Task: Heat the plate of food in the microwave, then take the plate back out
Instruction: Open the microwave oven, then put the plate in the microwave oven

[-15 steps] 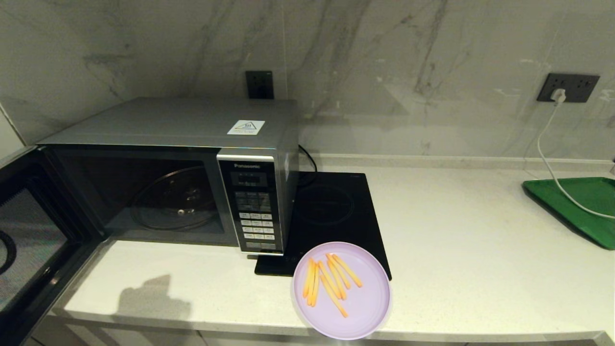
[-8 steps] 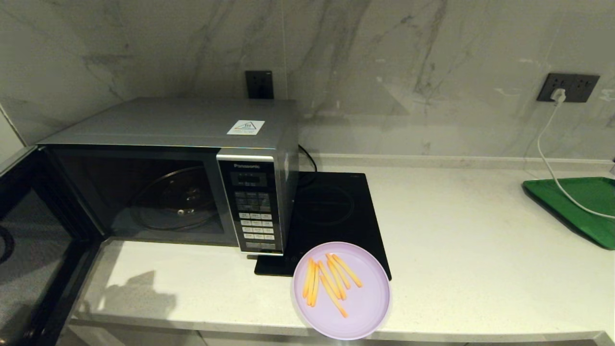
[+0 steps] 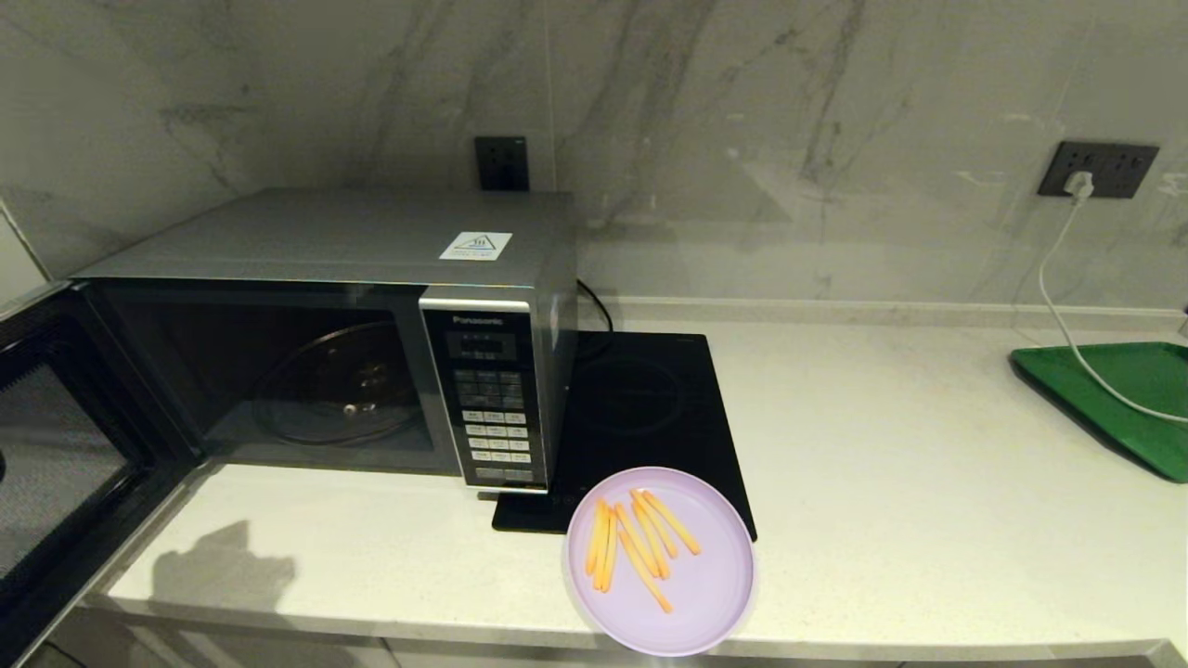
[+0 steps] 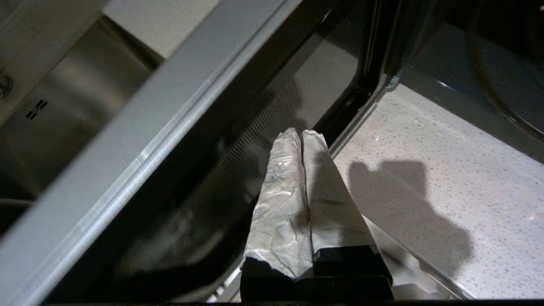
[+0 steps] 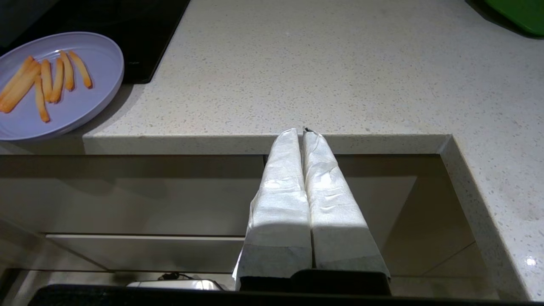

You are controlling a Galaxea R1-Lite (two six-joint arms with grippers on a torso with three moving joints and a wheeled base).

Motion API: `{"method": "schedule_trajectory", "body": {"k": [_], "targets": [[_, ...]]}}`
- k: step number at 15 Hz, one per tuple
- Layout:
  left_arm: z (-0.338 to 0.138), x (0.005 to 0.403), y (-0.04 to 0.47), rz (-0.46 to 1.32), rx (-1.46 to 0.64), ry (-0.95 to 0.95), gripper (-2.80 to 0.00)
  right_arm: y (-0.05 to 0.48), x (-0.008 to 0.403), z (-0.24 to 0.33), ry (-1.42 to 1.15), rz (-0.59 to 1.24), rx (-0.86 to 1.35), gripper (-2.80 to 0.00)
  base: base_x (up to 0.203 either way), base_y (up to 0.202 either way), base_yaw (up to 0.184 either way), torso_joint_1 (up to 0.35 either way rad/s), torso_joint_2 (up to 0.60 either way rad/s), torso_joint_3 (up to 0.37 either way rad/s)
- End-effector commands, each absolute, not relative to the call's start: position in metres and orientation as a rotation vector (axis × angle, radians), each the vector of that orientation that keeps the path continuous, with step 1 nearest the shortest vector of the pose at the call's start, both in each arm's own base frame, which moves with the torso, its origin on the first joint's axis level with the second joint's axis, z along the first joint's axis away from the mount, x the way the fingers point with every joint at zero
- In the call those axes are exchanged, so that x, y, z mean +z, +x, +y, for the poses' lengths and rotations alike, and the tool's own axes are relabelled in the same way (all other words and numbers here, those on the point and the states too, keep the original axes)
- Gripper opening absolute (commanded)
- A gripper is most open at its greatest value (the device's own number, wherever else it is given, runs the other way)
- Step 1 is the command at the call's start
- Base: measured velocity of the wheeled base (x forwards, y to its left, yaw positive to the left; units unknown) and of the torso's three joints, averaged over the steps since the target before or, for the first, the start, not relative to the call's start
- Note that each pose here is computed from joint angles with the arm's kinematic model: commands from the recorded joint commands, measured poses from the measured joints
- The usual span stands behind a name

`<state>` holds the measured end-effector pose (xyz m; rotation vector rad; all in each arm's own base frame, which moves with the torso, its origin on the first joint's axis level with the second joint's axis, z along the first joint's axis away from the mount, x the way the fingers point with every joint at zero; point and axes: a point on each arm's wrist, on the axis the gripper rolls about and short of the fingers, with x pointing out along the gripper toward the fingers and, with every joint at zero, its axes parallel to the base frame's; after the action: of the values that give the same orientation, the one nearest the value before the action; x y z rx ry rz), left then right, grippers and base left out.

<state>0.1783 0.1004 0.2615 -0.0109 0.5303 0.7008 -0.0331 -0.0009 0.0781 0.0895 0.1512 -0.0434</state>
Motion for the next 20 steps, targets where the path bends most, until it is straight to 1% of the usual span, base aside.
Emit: {"method": "schedule_trajectory", "body": {"k": [1, 17, 20], "targets": [[0.1029, 0.2593, 0.1796, 0.543, 0.706, -0.014, -2.80, -0.0331, 0.0780, -0.0009, 0.090, 0.153, -0.044, -2.80, 0.000, 0.000, 0.000, 0.000, 0.00, 0.000], [0.1110, 0.2521, 0.1846, 0.557, 0.725, -0.026, -2.80, -0.0331, 0.0780, -0.0010, 0.090, 0.153, -0.043, -2.80, 0.000, 0.000, 0.000, 0.000, 0.00, 0.000], [0.1083, 0.2536, 0.1833, 0.542, 0.658, -0.043, -2.80, -0.0331, 0.0780, -0.0010, 0.090, 0.152, -0.043, -2.80, 0.000, 0.000, 0.000, 0.000, 0.00, 0.000]]}}
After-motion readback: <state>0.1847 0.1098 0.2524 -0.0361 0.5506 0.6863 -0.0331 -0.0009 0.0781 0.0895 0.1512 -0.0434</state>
